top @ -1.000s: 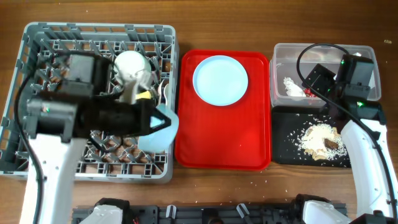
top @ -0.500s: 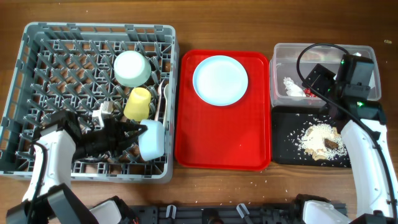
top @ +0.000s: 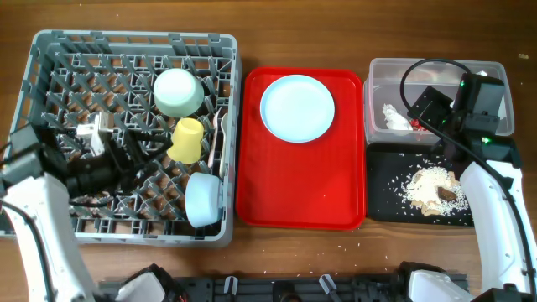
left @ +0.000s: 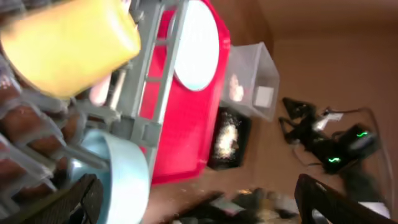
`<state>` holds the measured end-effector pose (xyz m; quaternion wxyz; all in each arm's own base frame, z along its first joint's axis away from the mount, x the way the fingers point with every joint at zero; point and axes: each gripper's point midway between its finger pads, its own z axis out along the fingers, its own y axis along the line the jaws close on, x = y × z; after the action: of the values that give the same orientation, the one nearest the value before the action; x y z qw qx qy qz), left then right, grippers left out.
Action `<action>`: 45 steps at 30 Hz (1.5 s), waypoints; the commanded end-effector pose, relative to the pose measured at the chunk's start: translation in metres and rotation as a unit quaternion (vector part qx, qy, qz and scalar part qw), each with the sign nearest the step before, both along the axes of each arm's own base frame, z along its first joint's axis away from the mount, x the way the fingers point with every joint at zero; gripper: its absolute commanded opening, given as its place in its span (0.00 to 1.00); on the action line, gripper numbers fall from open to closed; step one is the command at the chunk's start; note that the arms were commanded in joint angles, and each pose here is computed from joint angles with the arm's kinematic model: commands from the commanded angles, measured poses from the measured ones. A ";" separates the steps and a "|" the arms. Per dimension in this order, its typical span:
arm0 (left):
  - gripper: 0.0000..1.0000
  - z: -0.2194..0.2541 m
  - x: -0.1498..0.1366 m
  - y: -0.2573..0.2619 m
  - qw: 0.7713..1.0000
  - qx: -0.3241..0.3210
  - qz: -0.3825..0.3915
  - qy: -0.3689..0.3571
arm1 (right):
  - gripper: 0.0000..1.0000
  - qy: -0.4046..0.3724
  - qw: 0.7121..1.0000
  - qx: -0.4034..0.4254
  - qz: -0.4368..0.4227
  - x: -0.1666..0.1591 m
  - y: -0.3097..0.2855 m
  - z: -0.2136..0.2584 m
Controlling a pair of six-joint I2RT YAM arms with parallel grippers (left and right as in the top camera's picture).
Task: Sort waste into correct bins and load items into the dishwasher rack
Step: 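Return the left gripper to the tray and grasp the light-blue plate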
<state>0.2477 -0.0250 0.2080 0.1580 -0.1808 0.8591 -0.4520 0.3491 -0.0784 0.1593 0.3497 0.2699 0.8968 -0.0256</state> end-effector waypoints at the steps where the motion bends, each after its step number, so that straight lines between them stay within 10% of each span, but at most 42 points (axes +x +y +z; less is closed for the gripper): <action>1: 1.00 0.007 0.008 -0.004 0.993 0.112 0.045 0.002 | 1.00 -0.005 1.000 -0.001 0.007 0.004 0.001 0.005; 8: 1.00 0.013 0.088 -0.169 0.954 0.263 -0.052 -0.132 | 1.00 -0.005 1.000 -0.001 0.007 0.004 0.001 0.005; 13: 1.00 -0.097 0.152 -0.231 0.934 0.330 -0.133 0.018 | 1.00 -0.005 1.000 -0.001 0.007 0.004 0.001 0.005; 21: 1.00 -0.195 0.130 -0.283 0.916 0.336 -0.207 0.077 | 1.00 -0.005 1.000 -0.001 0.007 0.004 0.001 0.005; 26: 0.07 -0.202 0.042 -0.338 0.870 0.377 -0.311 0.074 | 1.00 -0.005 1.000 -0.001 0.007 0.004 0.001 0.005; 27: 0.04 -0.204 0.031 -0.341 0.854 0.408 -0.317 0.058 | 1.00 -0.005 1.000 -0.001 0.007 0.004 0.001 0.005; 30: 0.04 -0.199 0.045 -0.325 0.832 0.476 -0.285 0.020 | 1.00 -0.005 1.000 -0.001 0.007 0.004 0.001 0.005; 36: 0.09 -0.104 0.118 -0.258 0.877 0.452 -0.165 -0.006 | 1.00 -0.005 1.000 -0.001 0.007 0.004 0.001 0.005; 45: 0.34 -0.176 0.117 -0.220 0.892 0.422 -0.153 0.050 | 1.00 -0.005 1.000 -0.001 0.007 0.004 0.001 0.005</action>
<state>0.3792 -0.2455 0.0590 0.1215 0.0046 0.9909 -0.0576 0.3495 -0.0780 0.1592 0.3494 0.2695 0.8971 -0.0242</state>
